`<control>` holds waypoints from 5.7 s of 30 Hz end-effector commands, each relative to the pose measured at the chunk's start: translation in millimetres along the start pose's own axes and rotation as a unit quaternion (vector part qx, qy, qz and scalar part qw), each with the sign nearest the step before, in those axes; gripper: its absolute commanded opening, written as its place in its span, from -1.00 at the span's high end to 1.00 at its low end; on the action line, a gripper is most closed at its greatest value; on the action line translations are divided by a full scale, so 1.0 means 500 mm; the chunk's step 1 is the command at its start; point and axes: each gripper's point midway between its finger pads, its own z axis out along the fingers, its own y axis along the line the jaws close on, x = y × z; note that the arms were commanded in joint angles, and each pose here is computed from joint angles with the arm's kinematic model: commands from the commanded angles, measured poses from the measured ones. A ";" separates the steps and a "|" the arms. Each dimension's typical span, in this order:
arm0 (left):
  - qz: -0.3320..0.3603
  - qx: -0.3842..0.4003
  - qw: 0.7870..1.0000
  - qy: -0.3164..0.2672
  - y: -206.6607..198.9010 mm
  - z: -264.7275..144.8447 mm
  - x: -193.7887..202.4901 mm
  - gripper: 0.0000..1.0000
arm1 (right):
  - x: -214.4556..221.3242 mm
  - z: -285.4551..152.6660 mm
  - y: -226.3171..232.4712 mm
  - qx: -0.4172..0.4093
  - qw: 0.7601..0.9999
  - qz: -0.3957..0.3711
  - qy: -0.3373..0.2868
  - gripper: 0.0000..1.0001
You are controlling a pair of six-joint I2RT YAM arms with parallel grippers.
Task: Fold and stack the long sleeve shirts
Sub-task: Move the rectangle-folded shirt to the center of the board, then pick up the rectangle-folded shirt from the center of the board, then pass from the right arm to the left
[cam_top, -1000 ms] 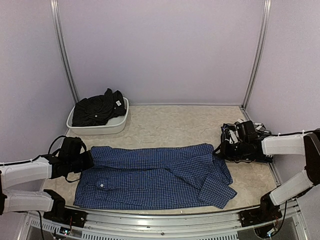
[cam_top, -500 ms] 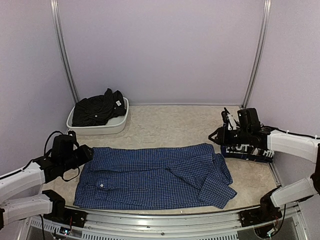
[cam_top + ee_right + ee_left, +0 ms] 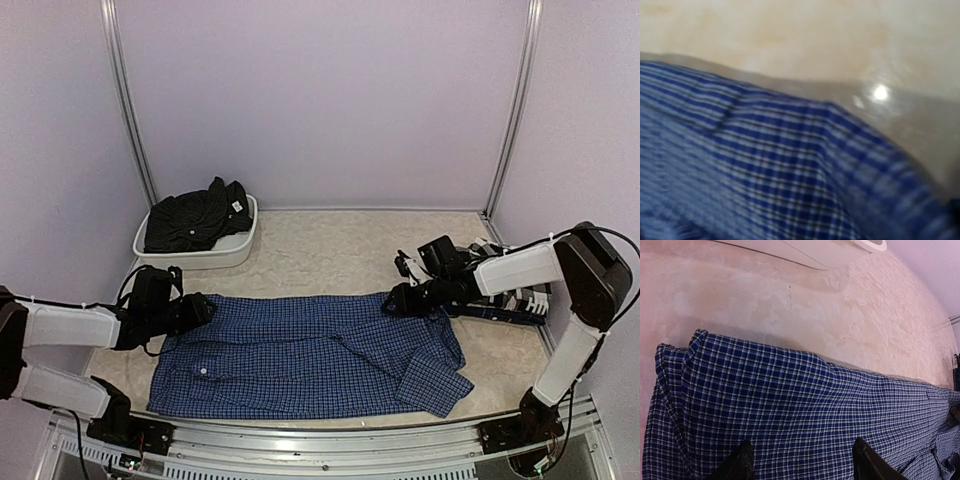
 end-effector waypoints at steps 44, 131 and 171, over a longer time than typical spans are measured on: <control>0.060 0.100 0.992 -0.056 -0.180 0.008 -0.129 -0.97 | 0.064 -0.219 -0.011 0.123 0.991 -0.043 -0.007 -0.58; 0.453 0.297 0.823 -0.171 -0.460 -0.174 0.075 -0.98 | 0.092 -0.062 0.206 -0.143 0.967 -0.132 0.162 1.00; 0.827 0.163 0.483 -0.236 -0.518 -0.061 0.298 -0.87 | 0.147 -0.089 0.295 -0.365 0.897 -0.033 0.246 1.00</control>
